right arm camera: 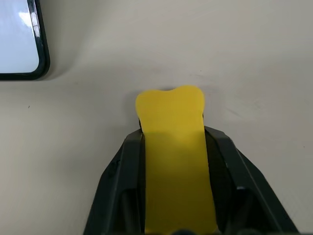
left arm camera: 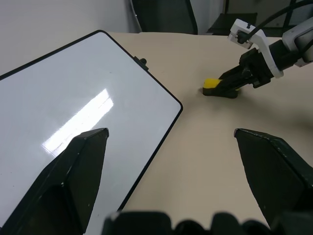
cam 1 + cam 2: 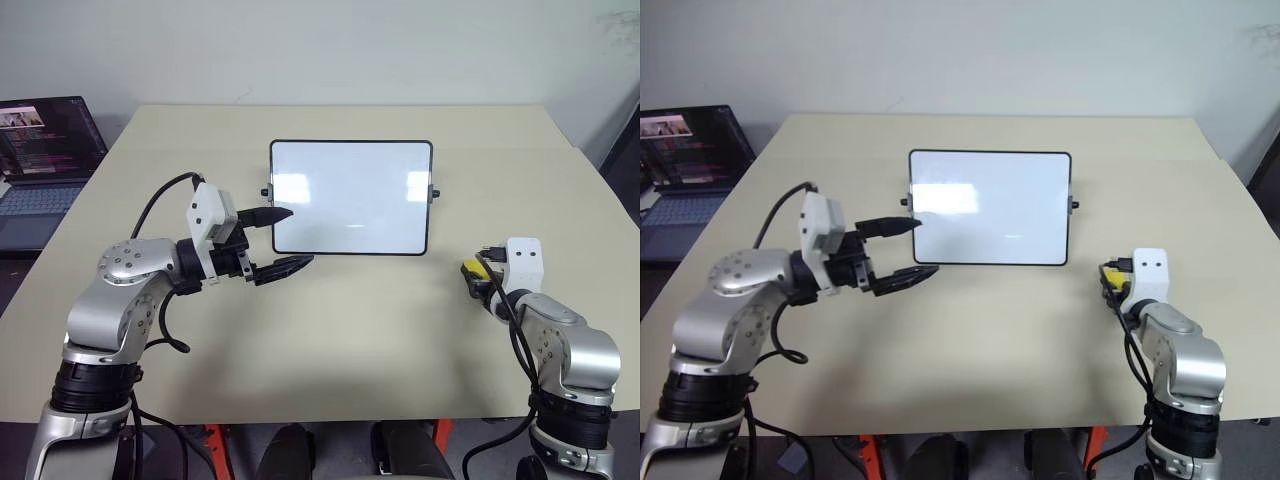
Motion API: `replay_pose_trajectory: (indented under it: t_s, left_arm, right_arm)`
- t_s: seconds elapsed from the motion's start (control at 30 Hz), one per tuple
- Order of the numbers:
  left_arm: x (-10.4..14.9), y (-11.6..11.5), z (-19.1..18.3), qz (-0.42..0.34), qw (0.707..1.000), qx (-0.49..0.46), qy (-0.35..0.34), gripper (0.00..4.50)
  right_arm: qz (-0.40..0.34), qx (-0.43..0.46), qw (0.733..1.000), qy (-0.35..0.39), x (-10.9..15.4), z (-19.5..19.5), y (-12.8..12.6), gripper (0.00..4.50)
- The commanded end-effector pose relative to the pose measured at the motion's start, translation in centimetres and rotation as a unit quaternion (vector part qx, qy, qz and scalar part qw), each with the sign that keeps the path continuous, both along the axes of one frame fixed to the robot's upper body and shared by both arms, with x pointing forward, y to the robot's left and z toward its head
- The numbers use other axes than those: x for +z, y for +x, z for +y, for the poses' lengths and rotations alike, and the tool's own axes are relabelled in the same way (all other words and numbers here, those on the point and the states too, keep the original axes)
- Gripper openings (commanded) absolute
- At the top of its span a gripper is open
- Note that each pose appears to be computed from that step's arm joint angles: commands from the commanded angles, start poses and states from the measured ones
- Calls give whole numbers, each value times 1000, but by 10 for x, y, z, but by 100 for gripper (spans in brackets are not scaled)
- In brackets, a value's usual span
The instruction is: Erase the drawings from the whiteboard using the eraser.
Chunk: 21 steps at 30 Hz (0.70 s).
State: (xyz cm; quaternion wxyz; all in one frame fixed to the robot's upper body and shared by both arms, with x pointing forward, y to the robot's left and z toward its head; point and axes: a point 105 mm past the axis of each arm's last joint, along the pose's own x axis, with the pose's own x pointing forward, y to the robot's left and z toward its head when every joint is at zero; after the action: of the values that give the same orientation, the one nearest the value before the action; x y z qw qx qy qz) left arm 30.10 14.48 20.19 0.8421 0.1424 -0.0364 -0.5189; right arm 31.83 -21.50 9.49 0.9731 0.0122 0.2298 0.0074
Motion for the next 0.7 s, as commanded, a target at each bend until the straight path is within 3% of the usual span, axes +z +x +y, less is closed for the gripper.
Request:
replay_pose_trajectory:
  t_s: [0.03, 0.13, 0.37, 0.53, 0.7]
  left_arm:
    - [12, -3, 3, -24, 1000, 5, -1, 450]
    - [11, -4, 2, -23, 1000, 5, -2, 450]
    - [5, -10, 7, -9, 1000, 9, -4, 450]
    - [-5, -22, 10, 14, 998, 41, -42, 450]
    - [-30, -40, 14, 48, 987, 116, -98, 450]
  right_arm:
    - [-19, 1, 1000, 0, 11, -2, 2, 295]
    - [-24, -3, 1000, 7, 17, -2, 2, 397]
    - [-51, -24, 998, 27, 39, -3, -6, 397]
    - [-96, -63, 993, 31, 57, -12, -23, 397]
    - [-128, -94, 987, 4, 51, -26, -51, 397]
